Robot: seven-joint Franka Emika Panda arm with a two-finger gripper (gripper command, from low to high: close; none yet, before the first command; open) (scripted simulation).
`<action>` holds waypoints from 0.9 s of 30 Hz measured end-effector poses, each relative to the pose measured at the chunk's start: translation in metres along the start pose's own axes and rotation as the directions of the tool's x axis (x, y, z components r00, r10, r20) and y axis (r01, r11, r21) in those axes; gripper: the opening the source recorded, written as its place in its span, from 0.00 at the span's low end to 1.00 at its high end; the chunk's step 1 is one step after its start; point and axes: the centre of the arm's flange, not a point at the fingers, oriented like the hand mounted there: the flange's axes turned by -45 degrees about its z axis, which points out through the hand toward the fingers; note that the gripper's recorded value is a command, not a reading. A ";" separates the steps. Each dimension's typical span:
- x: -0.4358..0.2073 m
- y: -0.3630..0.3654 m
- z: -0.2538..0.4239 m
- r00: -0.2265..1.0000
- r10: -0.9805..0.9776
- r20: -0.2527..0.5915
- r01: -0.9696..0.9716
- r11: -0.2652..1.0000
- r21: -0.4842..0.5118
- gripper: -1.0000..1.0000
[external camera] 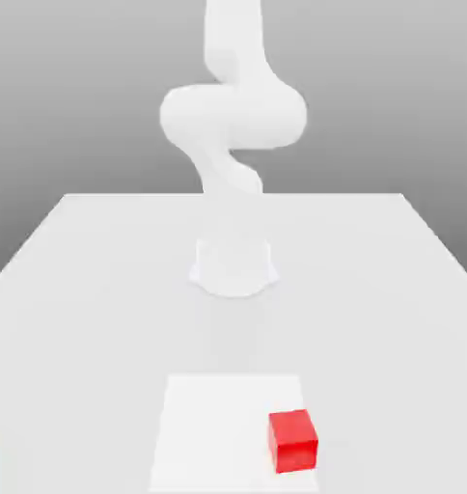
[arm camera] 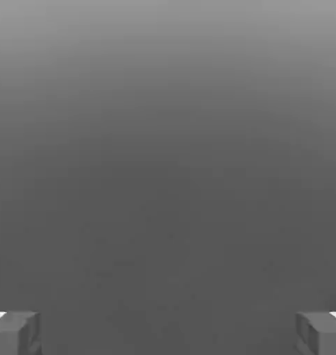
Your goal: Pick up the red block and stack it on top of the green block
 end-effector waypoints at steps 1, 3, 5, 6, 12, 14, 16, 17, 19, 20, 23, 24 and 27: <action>-0.002 -0.003 0.023 0.999 -0.006 0.033 0.006 1.000 0.001 0.50; -0.009 -0.009 0.066 0.995 -0.019 0.095 0.018 1.000 0.003 0.50; -0.019 -0.014 0.107 0.987 -0.031 0.156 0.030 1.000 0.007 0.50; -0.026 -0.017 0.126 0.982 -0.037 0.185 0.036 0.999 0.009 0.50; -0.081 -0.035 0.236 0.930 -0.076 0.359 0.070 0.997 0.030 0.50; -0.105 -0.040 0.269 0.906 -0.090 0.414 0.080 0.996 0.040 0.50; -0.132 -0.046 0.299 0.878 -0.103 0.467 0.090 0.995 0.051 0.50; -0.146 -0.049 0.313 0.863 -0.111 0.493 0.095 0.994 0.057 0.50; -0.176 -0.056 0.339 0.830 -0.128 0.543 0.106 0.992 0.072 0.50; -0.192 -0.059 0.350 0.812 -0.135 0.568 0.110 0.991 0.079 0.50; -0.240 -0.064 0.382 0.758 -0.150 0.635 0.115 0.989 0.096 0.50; -0.252 -0.064 0.392 0.749 -0.152 0.645 0.116 0.988 0.099 0.50; -0.279 -0.065 0.419 0.741 -0.153 0.653 0.116 0.988 0.101 0.50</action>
